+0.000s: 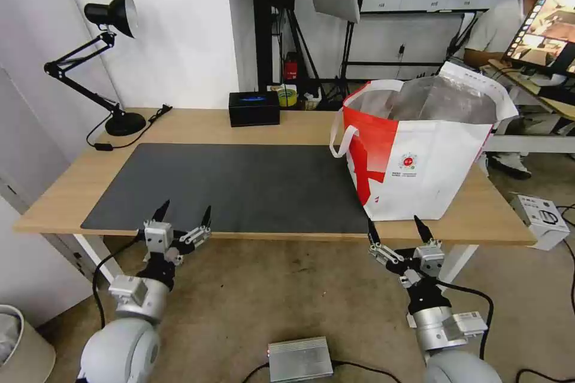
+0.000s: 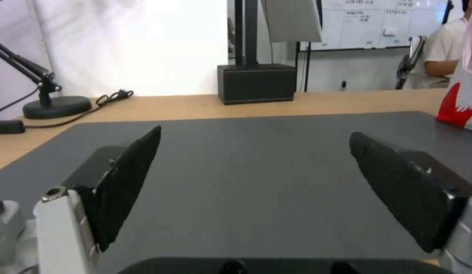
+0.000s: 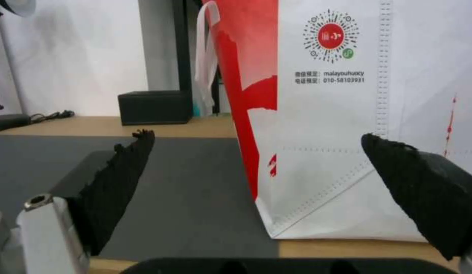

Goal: Pick up the trash from the table and place it into the takeout bag.

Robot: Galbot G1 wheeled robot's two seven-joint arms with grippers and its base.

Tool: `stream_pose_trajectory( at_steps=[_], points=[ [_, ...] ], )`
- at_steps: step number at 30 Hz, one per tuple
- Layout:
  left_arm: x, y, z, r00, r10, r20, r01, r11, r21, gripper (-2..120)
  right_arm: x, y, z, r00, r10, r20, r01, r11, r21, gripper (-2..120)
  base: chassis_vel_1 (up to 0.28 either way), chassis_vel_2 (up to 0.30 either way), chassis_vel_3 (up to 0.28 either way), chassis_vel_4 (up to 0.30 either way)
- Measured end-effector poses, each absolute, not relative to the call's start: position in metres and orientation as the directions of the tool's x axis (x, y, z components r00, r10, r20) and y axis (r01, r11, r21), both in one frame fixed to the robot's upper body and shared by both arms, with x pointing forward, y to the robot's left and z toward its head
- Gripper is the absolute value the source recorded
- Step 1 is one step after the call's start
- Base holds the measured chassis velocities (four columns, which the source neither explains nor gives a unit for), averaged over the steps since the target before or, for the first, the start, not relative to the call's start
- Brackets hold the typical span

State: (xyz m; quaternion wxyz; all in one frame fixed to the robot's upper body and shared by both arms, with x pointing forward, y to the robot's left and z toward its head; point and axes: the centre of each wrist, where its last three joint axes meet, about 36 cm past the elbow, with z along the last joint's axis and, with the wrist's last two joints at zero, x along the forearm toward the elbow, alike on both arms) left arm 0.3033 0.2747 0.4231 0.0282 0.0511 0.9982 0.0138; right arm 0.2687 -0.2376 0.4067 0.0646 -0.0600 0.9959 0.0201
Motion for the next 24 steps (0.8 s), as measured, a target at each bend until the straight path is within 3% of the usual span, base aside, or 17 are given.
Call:
stream_pose_trajectory(
  at_steps=[24],
  points=[
    [0.3010, 0.2722, 0.4142, -0.991, 0.108, -0.073, 0.106, 0.994, 0.027, 100, 0.2687, -0.2376, 0.4067, -0.984, -0.117, -0.131, -0.122, 0.992, 0.032, 100, 0.000, 0.000, 0.000, 0.000]
  ],
)
